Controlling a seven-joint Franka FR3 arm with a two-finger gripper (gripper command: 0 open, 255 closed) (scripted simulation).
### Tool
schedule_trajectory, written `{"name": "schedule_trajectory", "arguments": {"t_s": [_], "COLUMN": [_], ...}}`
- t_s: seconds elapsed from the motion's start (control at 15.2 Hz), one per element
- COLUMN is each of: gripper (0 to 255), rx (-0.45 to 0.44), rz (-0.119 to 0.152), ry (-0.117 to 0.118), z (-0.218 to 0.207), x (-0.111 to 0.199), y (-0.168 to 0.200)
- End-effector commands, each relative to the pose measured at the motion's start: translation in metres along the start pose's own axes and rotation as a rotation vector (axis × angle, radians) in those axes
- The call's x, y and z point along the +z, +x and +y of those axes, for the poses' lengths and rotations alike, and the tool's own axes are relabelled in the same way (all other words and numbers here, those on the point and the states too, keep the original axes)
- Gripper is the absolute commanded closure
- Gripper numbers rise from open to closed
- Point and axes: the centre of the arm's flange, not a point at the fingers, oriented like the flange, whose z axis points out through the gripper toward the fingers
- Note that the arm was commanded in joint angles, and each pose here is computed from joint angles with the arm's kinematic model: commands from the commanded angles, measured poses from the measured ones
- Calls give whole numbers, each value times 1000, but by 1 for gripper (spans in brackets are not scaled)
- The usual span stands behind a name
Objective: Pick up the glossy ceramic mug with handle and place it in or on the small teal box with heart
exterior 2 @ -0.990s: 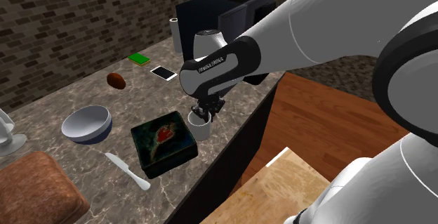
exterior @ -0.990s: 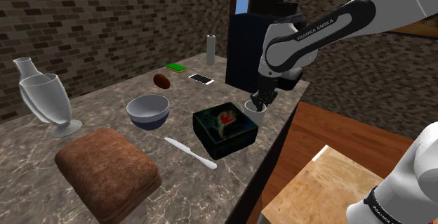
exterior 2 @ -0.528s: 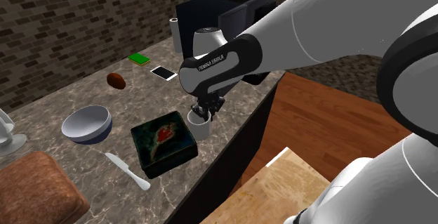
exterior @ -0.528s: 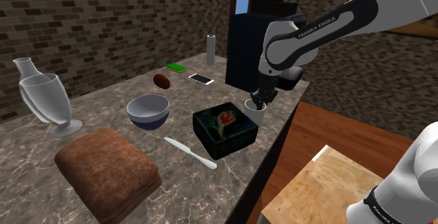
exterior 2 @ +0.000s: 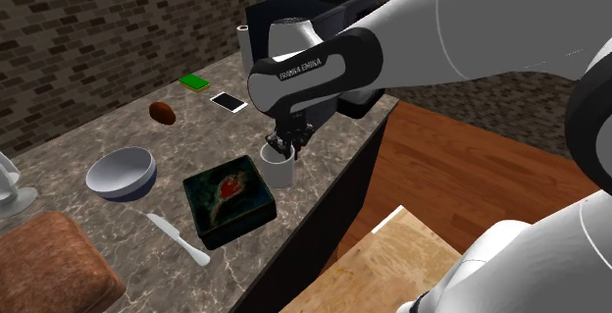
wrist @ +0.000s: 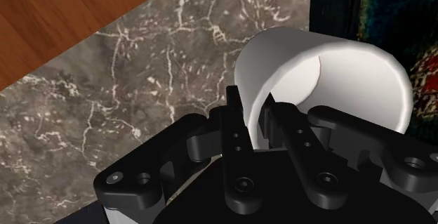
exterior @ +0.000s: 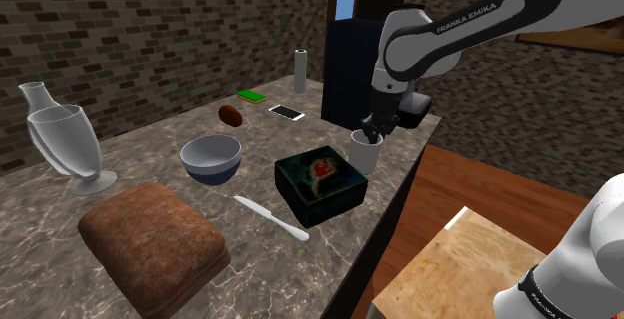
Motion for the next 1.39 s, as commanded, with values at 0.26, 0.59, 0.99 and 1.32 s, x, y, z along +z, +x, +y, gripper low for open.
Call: {"name": "schedule_trajectory", "arguments": {"t_s": [0.26,0.59,0.99,1.32], "gripper": [255,255,255,255], "rx": [0,0,0,0], "rz": [0,0,0,0], "ry": [0,0,0,0], "z": [-2,-4,-6,-8], "x": [-32,-59,-90,-116], "y": [-1,-2,-4,-5]}}
